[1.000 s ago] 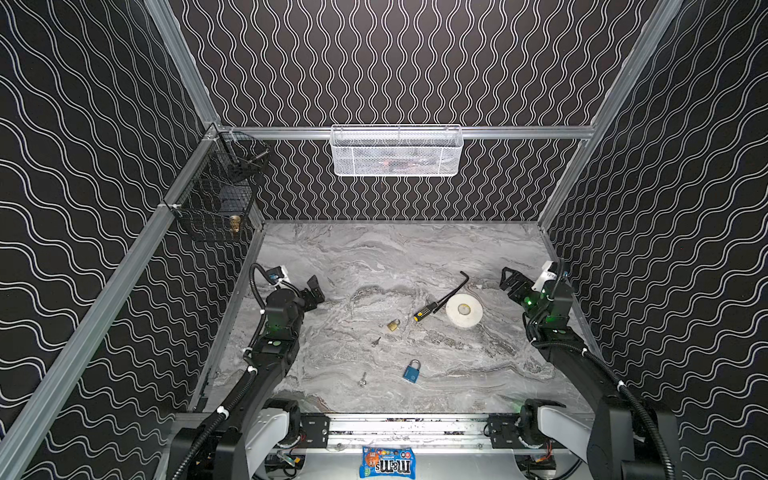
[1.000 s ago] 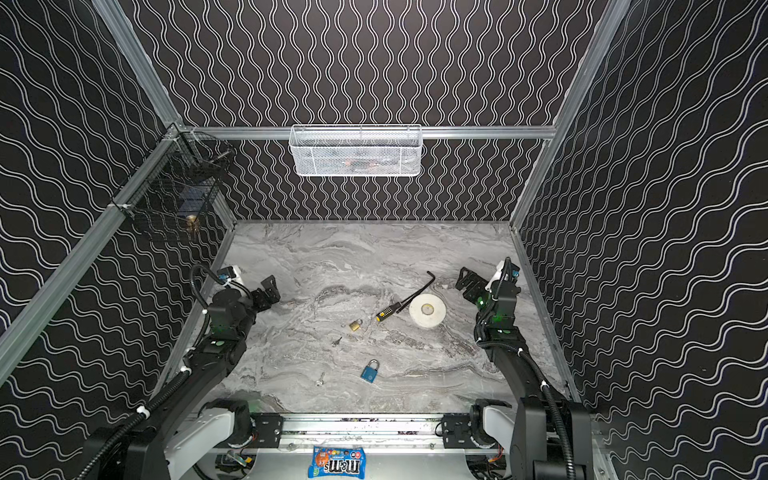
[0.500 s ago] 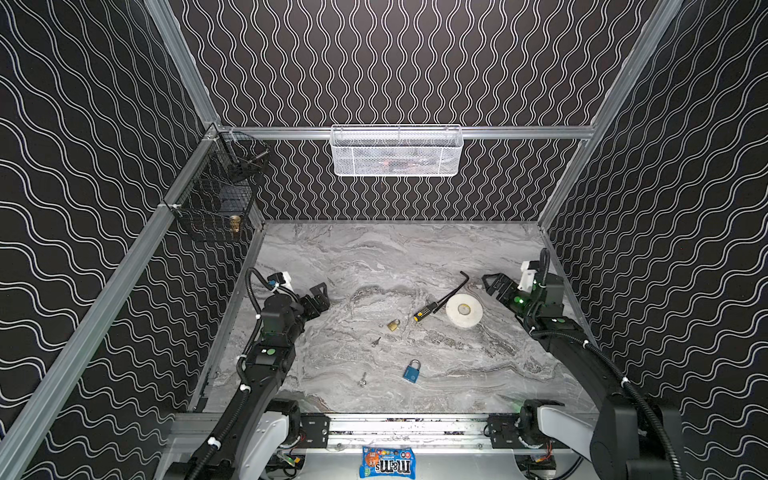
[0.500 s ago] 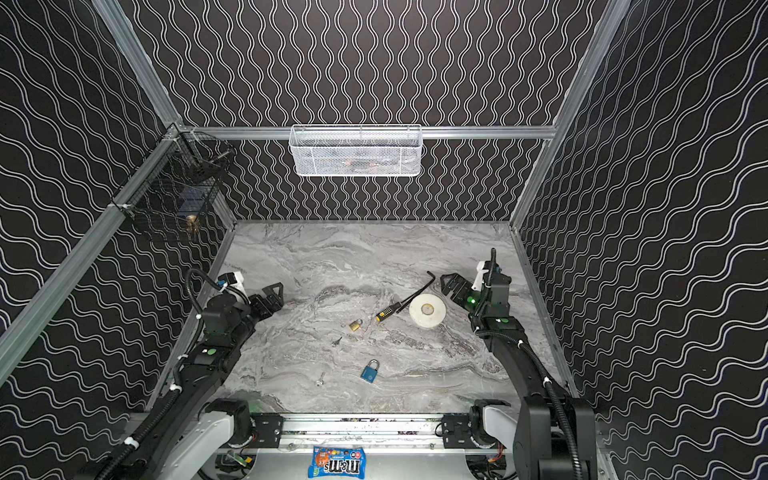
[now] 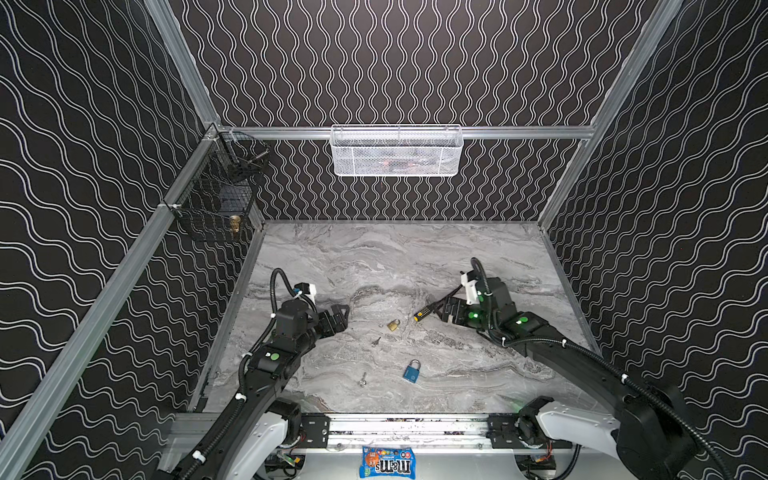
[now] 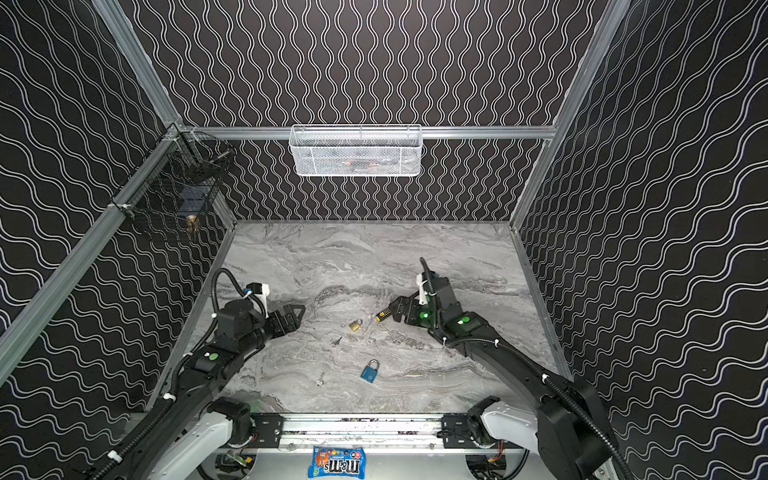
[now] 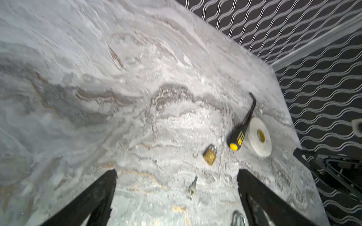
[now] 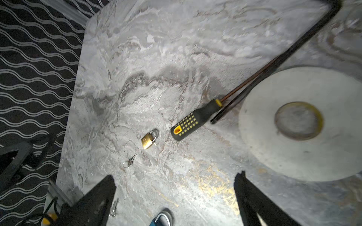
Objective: Unlock with the key
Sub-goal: 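Swing the right gripper toward the silver keys near the robot while the left arm lifts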
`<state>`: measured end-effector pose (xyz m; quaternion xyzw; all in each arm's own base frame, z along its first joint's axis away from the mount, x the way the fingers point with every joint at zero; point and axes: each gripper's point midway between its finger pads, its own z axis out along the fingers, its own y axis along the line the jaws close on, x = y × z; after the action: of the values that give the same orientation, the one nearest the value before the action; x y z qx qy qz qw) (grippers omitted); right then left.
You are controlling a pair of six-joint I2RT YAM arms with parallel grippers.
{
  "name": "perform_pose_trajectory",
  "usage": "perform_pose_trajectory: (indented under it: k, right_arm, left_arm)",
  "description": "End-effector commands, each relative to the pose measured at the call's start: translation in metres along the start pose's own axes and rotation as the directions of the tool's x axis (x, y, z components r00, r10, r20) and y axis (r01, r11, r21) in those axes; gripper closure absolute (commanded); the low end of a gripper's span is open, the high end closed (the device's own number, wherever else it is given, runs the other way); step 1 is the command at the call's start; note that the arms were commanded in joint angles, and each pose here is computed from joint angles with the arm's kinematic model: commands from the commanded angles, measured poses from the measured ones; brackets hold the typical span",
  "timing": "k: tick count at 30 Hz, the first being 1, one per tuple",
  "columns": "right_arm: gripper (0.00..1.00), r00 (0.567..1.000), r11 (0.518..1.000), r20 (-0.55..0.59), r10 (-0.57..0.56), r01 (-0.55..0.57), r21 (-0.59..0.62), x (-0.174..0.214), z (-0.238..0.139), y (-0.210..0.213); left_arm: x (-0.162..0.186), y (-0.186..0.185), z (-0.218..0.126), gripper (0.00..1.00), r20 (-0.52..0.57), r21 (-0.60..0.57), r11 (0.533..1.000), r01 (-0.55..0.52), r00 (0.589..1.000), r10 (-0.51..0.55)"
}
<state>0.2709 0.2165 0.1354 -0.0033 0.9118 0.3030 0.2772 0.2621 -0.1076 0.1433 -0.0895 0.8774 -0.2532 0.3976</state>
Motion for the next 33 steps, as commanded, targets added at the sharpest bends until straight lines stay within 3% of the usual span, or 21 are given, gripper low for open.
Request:
perform_pose_trajectory:
  k: [1, 15, 25, 33]
  right_arm:
    - [0.07, 0.999, 0.999, -0.042, -0.009, 0.011, 0.043, 0.017, 0.005, 0.009]
    - [0.19, 0.957, 0.977, -0.206, -0.203, 0.211, 0.017, 0.102, 0.035, 0.084]
    - [0.31, 0.905, 0.939, -0.26, -0.338, 0.342, -0.029, 0.147, 0.049, 0.118]
    - [0.4, 0.885, 0.926, -0.286, -0.368, 0.376, -0.029, 0.169, 0.064, 0.137]
  left_arm:
    - [0.015, 0.005, -0.006, 0.01, -0.057, -0.064, 0.998, -0.001, 0.998, -0.002]
    - [0.029, 0.015, -0.042, 0.01, -0.156, -0.195, 0.981, -0.011, 0.988, -0.02]
    - [0.032, 0.022, -0.057, 0.01, -0.164, -0.248, 0.968, 0.03, 0.984, -0.072]
    - [0.028, 0.032, -0.067, 0.01, -0.11, -0.298, 0.952, 0.073, 0.988, -0.111]
